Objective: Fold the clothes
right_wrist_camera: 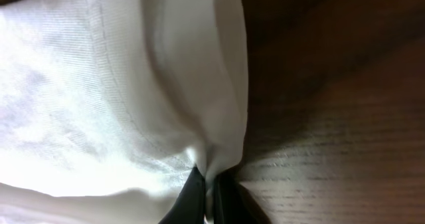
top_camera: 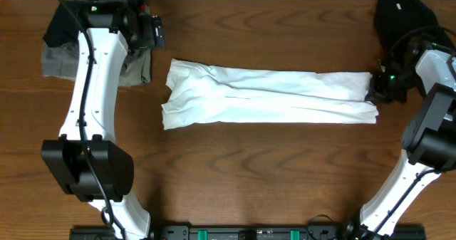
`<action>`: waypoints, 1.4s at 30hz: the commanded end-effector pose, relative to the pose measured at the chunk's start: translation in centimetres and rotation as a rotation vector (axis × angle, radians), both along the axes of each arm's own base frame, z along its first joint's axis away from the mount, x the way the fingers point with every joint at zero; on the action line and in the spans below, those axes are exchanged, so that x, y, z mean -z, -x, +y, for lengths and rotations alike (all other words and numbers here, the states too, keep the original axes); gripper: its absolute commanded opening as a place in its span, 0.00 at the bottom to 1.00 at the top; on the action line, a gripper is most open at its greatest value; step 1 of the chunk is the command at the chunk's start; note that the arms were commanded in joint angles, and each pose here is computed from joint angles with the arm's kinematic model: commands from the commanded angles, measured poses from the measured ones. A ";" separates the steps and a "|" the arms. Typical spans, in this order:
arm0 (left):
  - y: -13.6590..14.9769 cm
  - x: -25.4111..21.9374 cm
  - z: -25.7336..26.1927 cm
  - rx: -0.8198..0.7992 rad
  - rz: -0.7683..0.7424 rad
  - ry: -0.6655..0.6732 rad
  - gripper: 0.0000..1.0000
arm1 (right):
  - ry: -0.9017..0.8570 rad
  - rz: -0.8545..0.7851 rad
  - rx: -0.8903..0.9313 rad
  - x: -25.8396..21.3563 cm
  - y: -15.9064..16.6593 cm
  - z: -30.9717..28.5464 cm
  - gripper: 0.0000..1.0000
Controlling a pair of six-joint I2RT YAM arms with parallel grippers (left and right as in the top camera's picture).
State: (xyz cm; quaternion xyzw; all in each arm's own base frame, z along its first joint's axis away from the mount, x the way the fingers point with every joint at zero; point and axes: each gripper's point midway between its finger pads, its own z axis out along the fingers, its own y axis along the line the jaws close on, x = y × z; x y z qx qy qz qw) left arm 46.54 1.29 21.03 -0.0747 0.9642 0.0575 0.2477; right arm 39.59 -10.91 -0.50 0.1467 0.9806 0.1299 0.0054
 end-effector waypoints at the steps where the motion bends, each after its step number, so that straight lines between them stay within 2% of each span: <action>1: -0.2 -1.1 0.6 -0.024 -0.030 -0.001 0.98 | 0.000 0.063 0.036 2.8 0.5 0.4 0.01; 9: -0.1 -1.0 1.9 -0.052 -0.028 -0.001 0.98 | 0.048 -0.064 0.054 -2.9 -1.6 -4.0 0.01; 18: 0.4 -2.2 3.9 -0.094 -0.055 -0.002 0.98 | 0.042 -0.074 0.081 -5.3 -0.6 -6.8 0.01; 27: 0.7 -2.8 4.5 -0.109 -0.065 -0.002 0.98 | -0.096 -0.184 -0.027 -9.5 -2.8 -2.1 0.01; 35: 0.9 -2.7 4.5 -0.109 -0.058 -0.002 0.98 | -0.098 -0.229 -0.190 -13.6 -3.4 5.2 0.01; 42: 0.9 -2.7 4.5 -0.110 -0.057 -0.002 0.98 | -0.103 -0.195 -0.310 -13.8 -3.3 11.4 0.01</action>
